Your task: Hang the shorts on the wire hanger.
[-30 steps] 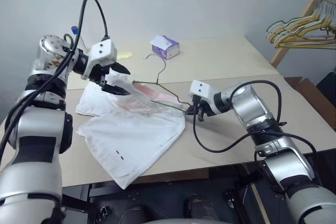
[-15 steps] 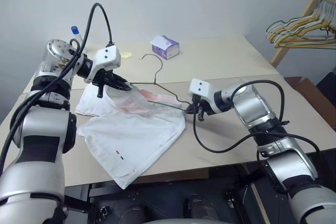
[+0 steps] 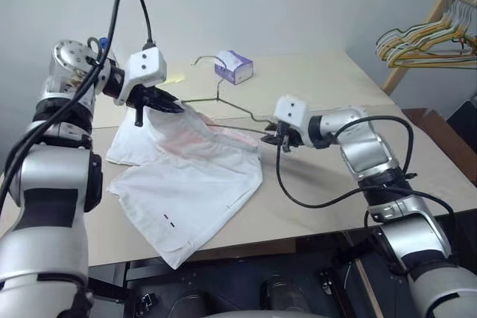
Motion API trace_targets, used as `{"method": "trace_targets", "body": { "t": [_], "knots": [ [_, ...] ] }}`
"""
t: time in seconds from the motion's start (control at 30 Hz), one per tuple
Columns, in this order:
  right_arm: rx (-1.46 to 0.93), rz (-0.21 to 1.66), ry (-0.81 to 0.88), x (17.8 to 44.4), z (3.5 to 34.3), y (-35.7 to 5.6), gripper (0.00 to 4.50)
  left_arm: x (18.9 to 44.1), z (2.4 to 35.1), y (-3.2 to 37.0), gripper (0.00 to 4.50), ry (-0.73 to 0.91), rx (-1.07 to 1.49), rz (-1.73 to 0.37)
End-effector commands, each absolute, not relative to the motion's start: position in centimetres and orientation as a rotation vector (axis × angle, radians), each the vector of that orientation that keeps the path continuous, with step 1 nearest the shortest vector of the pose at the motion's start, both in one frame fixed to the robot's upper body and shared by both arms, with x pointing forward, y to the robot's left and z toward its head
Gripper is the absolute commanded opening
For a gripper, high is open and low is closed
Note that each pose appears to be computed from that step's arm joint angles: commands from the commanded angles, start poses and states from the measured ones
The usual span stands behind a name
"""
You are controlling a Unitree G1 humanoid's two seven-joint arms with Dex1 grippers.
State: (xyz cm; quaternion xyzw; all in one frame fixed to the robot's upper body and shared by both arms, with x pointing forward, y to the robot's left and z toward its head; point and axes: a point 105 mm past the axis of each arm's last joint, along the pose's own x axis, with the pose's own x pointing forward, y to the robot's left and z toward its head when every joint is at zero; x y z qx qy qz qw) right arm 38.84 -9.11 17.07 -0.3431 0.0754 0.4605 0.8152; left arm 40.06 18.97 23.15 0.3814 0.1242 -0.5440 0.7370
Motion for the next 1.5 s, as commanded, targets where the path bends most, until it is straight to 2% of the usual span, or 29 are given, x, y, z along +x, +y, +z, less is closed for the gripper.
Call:
{"method": "trace_targets", "body": {
  "t": [0.03, 0.23, 0.33, 0.47, 0.57, 0.77, 1.07, 1.17, 1.4, 1.5],
  "knots": [
    [-0.725, 0.862, 0.025, 40.0, 20.9, -10.5, 3.21, 40.5, 25.9, 19.5, 0.08, 0.194, 0.887, -1.105],
    [-0.599, 0.71, -0.1, 40.2, 25.6, -14.0, 3.21, 40.7, 26.4, 19.7, 0.08, 0.186, 0.894, -1.083],
    [-0.531, 0.721, -0.052, 39.1, 25.9, -15.6, 3.21, 40.8, 26.9, 19.7, 0.08, 0.169, 0.895, -1.064],
    [-0.409, 0.84, 0.106, 36.4, 22.0, -15.4, 3.21, 40.8, 28.2, 19.7, 0.08, 0.134, 0.895, -1.041],
    [-0.311, 0.877, 0.214, 35.6, 18.2, -13.7, 3.21, 40.7, 28.8, 19.7, 0.08, 0.118, 0.889, -1.04],
    [-0.222, 0.871, 0.316, 35.8, 12.6, -9.9, 3.21, 40.6, 29.2, 19.8, 0.08, 0.108, 0.895, -1.039],
    [-0.146, 0.886, 0.304, 37.7, 10.9, -6.2, 3.21, 40.4, 29.3, 19.9, 0.08, 0.104, 0.892, -1.049],
    [-0.118, 0.853, 0.27, 38.6, 11.1, -5.9, 2.59, 40.4, 29.1, 20.0, 0.08, 0.106, 0.89, -1.052],
    [-0.066, 0.901, 0.283, 38.7, 11.3, -5.2, 0.11, 40.3, 29.0, 20.3, 0.08, 0.108, 0.879, -1.047],
    [-0.073, 0.895, 0.285, 38.9, 11.2, -5.1, 0.05, 40.2, 29.1, 20.4, 0.08, 0.106, 0.872, -1.05]
  ]
}}
